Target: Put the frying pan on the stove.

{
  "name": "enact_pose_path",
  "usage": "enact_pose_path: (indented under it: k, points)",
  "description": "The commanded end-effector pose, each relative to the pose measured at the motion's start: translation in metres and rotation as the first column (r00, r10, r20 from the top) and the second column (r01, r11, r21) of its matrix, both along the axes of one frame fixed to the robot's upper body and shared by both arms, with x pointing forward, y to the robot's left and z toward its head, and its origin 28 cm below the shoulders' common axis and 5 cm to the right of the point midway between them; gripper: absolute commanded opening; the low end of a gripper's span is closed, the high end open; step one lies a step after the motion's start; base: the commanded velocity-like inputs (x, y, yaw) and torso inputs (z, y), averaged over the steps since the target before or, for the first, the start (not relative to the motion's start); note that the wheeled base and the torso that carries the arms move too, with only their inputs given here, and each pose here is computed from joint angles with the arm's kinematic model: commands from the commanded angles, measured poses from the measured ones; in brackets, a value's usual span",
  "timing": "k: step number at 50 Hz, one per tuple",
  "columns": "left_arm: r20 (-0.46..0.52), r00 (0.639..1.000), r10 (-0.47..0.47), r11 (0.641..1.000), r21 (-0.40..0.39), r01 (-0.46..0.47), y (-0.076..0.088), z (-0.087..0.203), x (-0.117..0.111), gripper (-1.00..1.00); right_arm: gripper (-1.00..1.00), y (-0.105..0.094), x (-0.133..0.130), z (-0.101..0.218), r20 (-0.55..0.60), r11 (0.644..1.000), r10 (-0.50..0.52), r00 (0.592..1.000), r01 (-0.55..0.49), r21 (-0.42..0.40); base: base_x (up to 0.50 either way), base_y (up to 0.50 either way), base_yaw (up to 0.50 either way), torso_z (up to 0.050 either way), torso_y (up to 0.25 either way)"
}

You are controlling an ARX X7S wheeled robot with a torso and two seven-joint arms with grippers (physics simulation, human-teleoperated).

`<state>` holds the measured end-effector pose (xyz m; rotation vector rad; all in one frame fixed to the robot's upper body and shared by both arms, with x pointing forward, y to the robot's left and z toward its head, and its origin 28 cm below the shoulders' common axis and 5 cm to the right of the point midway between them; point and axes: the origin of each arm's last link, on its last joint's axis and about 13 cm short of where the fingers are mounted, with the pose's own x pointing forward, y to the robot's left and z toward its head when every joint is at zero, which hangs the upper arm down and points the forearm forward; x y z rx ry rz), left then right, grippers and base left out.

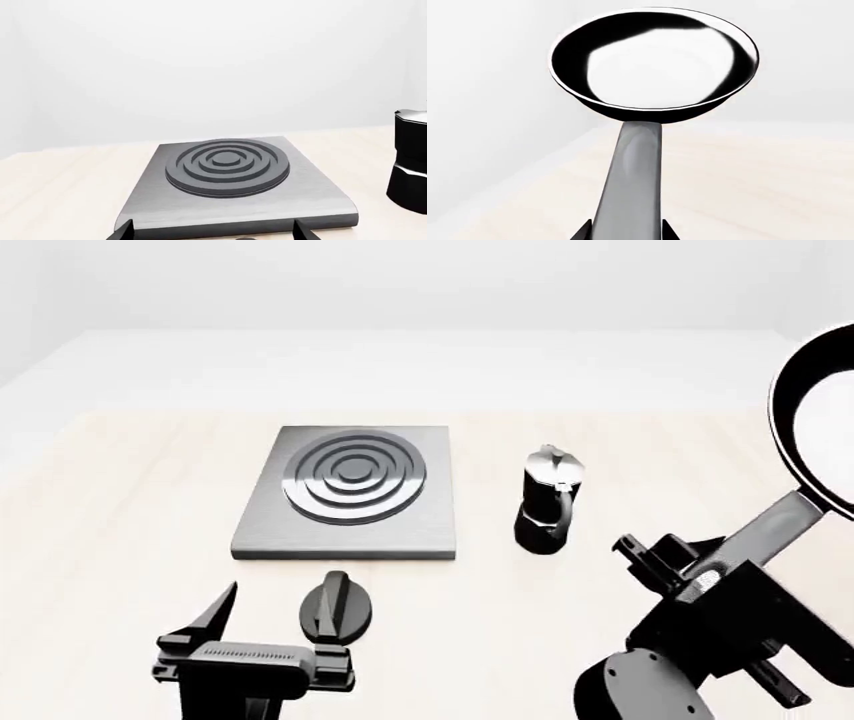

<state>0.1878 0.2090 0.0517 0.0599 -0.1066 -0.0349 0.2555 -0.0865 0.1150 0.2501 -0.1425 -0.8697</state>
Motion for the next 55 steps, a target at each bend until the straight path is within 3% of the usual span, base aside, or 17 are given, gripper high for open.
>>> enact_pose_path:
  k: [1, 16, 37, 55]
  points:
    - [0.000, 1.000, -0.001, 1.000, 0.003, 0.001, 0.000, 0.001, 0.000, 1.00, -1.00, -0.001, -0.005, 0.014, 0.090, 0.994, 0.103, 0.991, -0.098, -0.054, 0.00, 0.00, 0.00, 0.000, 0.000]
    - [-0.004, 1.000, -0.008, 1.000, -0.004, 0.008, -0.001, -0.001, 0.000, 1.00, -1.00, 0.003, -0.014, 0.018, 0.131, 0.954, 0.288, 0.949, -0.273, -0.123, 0.00, 0.00, 0.00, 0.000, 0.002]
    - [-0.009, 1.000, -0.005, 1.000, 0.005, 0.005, -0.002, -0.003, 0.001, 1.00, -1.00, 0.002, -0.017, 0.018, 0.162, 0.908, 0.403, 0.901, -0.372, -0.191, 0.00, 0.00, 0.00, 0.000, 0.001]
    - [-0.007, 1.000, -0.009, 1.000, 0.010, 0.009, -0.003, -0.001, 0.002, 1.00, -1.00, 0.012, -0.017, 0.021, 0.094, 0.779, 0.610, 0.787, -0.574, -0.252, 0.00, 0.00, 0.00, 0.001, 0.002]
